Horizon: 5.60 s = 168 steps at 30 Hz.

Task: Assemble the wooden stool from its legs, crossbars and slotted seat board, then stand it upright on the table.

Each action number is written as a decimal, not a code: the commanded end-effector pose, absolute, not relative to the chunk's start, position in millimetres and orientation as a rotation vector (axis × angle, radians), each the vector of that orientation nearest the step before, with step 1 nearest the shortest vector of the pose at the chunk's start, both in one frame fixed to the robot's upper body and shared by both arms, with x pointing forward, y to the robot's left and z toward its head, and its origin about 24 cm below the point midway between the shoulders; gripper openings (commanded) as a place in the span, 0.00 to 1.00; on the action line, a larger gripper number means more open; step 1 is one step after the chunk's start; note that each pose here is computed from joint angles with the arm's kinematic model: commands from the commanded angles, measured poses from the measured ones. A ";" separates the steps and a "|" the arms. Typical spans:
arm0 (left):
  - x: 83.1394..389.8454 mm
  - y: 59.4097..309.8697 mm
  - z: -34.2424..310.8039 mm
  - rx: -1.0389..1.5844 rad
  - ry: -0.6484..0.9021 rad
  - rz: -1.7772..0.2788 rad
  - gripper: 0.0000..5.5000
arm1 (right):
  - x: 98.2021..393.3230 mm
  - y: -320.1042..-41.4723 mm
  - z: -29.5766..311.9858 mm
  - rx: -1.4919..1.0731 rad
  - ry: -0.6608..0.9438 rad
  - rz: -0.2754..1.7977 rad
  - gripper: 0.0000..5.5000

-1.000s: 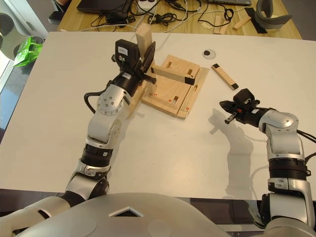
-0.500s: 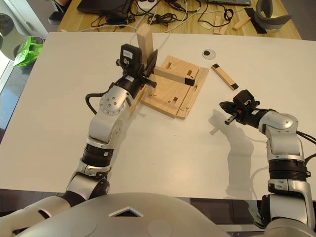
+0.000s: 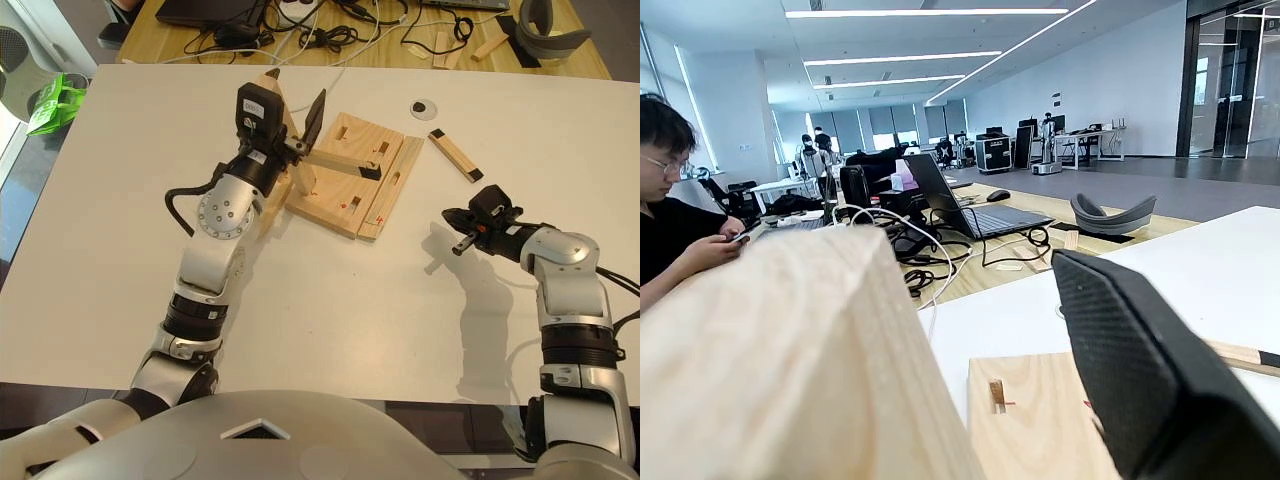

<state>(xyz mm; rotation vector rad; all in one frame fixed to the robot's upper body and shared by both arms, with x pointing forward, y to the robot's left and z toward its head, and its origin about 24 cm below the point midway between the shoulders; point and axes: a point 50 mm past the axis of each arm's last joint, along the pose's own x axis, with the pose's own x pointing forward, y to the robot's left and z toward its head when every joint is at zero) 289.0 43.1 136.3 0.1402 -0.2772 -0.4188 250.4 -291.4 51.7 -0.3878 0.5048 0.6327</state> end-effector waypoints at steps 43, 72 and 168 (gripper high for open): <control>263.4 119.3 104.7 0.451 0.633 -0.951 0.63 | 232.6 -286.7 40.6 -0.406 0.497 0.577 0.00; 279.7 123.0 54.7 0.419 0.768 -0.804 0.63 | 240.6 -277.8 43.1 -0.529 0.396 0.572 0.00; 330.5 139.2 87.8 0.159 0.567 -0.334 0.19 | 247.0 -278.0 44.3 -0.517 0.358 0.514 0.00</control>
